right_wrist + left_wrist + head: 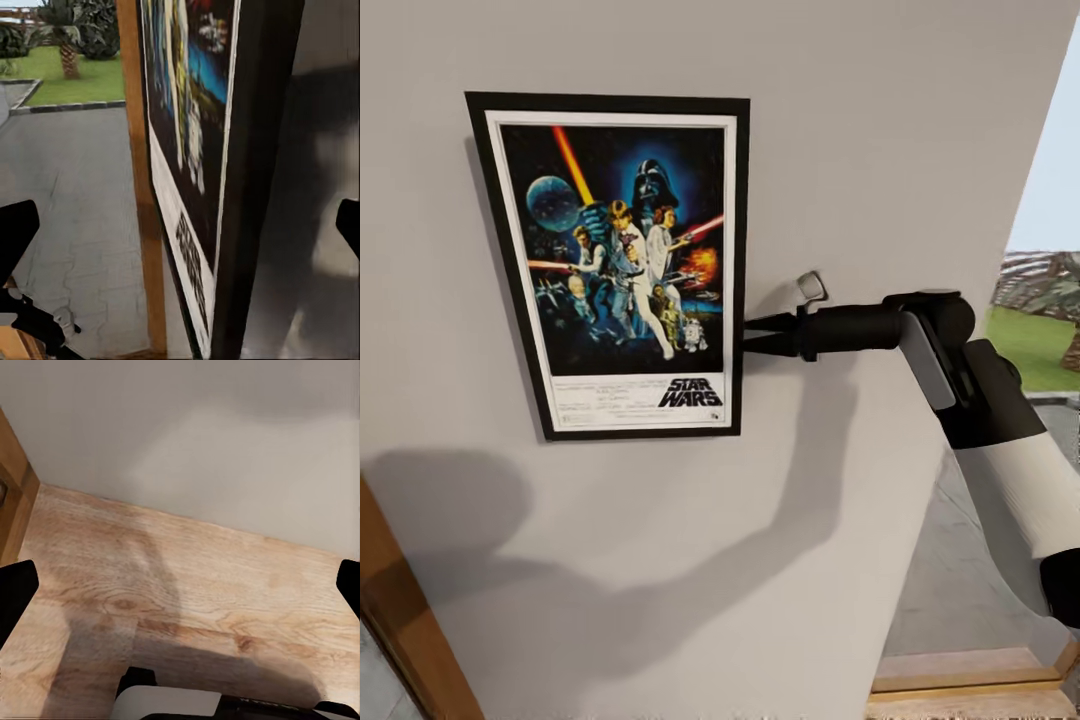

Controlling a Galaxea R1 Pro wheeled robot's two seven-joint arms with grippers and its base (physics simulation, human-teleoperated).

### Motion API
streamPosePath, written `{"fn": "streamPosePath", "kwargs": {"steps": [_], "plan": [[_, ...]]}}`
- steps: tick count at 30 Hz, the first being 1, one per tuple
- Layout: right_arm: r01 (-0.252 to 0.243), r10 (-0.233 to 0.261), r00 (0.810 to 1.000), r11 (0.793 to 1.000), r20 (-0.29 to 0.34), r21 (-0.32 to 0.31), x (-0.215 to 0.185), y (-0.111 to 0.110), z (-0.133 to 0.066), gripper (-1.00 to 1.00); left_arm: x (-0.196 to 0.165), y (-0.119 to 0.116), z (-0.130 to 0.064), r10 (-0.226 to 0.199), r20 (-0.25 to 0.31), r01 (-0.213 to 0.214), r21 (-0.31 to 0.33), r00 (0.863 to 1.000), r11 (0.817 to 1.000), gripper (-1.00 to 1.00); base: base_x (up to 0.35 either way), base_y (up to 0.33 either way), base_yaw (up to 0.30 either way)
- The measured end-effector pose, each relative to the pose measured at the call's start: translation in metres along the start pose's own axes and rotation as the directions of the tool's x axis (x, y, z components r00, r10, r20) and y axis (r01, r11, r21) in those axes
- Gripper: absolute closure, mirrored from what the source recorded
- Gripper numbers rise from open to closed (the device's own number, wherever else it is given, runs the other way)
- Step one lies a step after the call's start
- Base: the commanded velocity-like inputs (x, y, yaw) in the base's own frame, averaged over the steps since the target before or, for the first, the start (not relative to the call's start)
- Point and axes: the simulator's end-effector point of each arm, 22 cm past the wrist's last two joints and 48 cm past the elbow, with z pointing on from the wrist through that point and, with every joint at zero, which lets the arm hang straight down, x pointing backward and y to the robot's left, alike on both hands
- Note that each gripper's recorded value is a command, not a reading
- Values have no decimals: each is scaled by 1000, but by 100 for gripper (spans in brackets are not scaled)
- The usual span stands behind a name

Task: Pick up the poster from the kitchen countertop and hang it on one of the wall nails in the kitchen.

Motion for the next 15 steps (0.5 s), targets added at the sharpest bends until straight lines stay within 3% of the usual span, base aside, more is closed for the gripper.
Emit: {"fn": "streamPosePath", "kwargs": {"steps": [11,15], "plan": [[4,-4,1000,1000,-2,9,1,-2,0,-100,0,0,0,0,-1,0,0,1000,1000,-100,-107,-5,0],[3,-3,1000,1000,-2,8,1,-2,0,-100,0,0,0,0,-1,0,0,1000,1000,-100,-232,0,0]]}}
